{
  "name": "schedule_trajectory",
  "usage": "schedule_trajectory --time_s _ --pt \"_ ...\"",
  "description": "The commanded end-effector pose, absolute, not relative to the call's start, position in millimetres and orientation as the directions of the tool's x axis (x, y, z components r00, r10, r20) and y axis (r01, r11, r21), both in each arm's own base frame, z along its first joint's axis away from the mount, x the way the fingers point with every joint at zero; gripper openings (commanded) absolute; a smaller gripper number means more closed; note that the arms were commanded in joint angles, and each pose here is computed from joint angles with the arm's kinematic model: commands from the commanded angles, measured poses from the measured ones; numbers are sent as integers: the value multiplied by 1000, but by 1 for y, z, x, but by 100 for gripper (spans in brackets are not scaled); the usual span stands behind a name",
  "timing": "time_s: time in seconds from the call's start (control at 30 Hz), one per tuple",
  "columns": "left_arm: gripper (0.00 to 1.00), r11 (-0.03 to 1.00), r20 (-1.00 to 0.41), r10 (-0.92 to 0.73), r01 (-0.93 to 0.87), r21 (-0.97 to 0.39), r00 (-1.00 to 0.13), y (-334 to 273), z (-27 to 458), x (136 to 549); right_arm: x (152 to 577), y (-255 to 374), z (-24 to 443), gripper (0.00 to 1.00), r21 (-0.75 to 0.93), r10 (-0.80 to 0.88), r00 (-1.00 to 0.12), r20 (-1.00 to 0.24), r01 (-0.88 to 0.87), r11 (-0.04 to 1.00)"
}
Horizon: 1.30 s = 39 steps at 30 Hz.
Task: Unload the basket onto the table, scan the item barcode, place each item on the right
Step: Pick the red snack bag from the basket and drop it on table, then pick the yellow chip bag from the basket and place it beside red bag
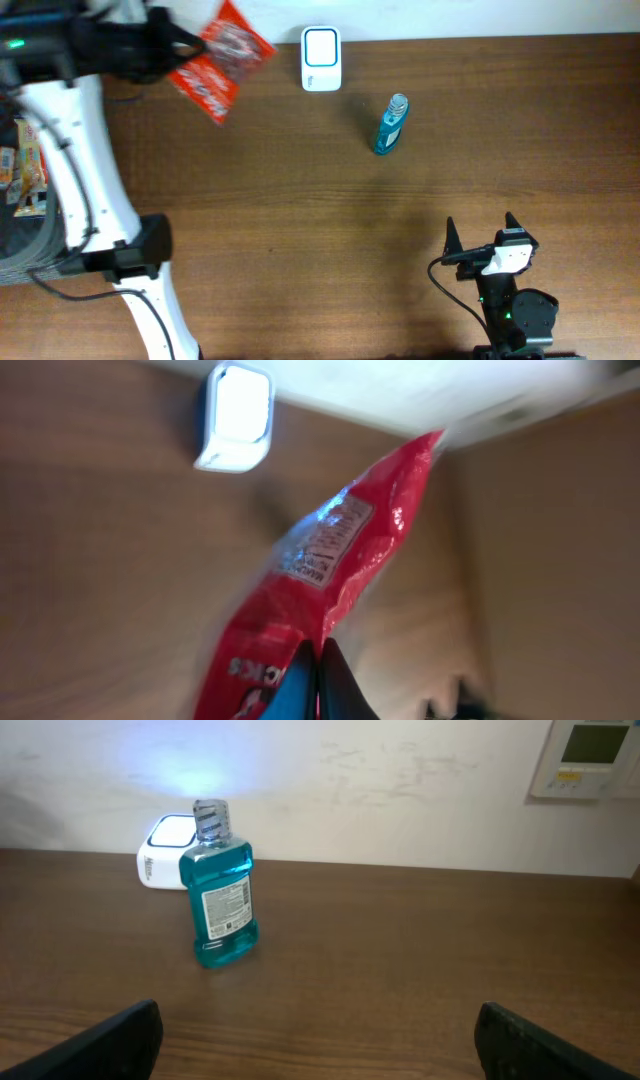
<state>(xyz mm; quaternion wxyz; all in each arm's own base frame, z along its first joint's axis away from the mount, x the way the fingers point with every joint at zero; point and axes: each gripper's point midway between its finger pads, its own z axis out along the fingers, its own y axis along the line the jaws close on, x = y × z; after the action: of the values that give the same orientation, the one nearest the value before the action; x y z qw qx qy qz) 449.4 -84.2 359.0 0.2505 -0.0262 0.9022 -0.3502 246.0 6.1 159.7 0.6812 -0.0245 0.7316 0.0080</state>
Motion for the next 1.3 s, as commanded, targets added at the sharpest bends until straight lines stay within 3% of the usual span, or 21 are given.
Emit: schedule_trajectory --time_s 0.0,0.17,0.33,0.37,0.43,0.47,0.53,0.63,0.7,0.8,0.83,0.93,1.07,1.13,1.27 --pt "0 905 -347 -51 104 -412 -937 -129 287 446 246 6 157 98 -14 -17 -73 -997 -42 999" --pt "0 904 -170 110 170 -392 -979 -203 139 444 246 6 157 99 -14 -17 -73 -997 -42 999" --pt "1 905 -144 0 61 -420 -990 -208 65 450 246 6 157 98 -14 -17 -73 -997 -42 999" --pt "37 904 -144 1 62 -422 -990 -208 64 449 246 6 157 98 -14 -17 -73 -997 -42 999" --pt "97 902 -158 0 68 -425 -987 -208 72 451 246 6 157 98 -14 -17 -73 -997 -42 999" --pt "99 902 -171 -1 73 -426 -985 -206 81 453 246 6 157 98 -14 -17 -73 -997 -42 999" --pt "99 905 -325 21 156 -395 -945 -179 166 469 246 6 157 99 -14 -17 -73 -997 -42 999" --pt "99 964 -583 -88 79 -254 -807 -103 290 487 246 6 157 98 -14 -17 -73 -997 -42 999" --pt "99 976 -775 -205 -71 -204 -598 -15 391 485 246 6 157 98 -14 -17 -73 -997 -42 999" --pt "99 880 -898 -277 -465 -95 -341 130 448 469 246 6 157 99 -14 -17 -73 -997 -42 999" --pt "99 812 -907 -298 -578 -77 -298 179 450 456 246 6 157 98 -14 -17 -73 -997 -42 999" --pt "99 724 -883 -372 -684 -84 -286 254 431 429 246 6 157 98 -14 -17 -73 -997 -42 999" --pt "100 689 -803 -460 -723 -53 -379 287 368 431 246 6 157 98 -14 -17 -73 -997 -42 999" --pt "100 623 -750 -493 -781 50 -441 313 316 434 246 6 157 98 -14 -17 -73 -997 -42 999" --pt "100 644 -567 -559 -747 164 -606 326 210 437 246 6 157 98 -14 -17 -73 -997 -42 999"
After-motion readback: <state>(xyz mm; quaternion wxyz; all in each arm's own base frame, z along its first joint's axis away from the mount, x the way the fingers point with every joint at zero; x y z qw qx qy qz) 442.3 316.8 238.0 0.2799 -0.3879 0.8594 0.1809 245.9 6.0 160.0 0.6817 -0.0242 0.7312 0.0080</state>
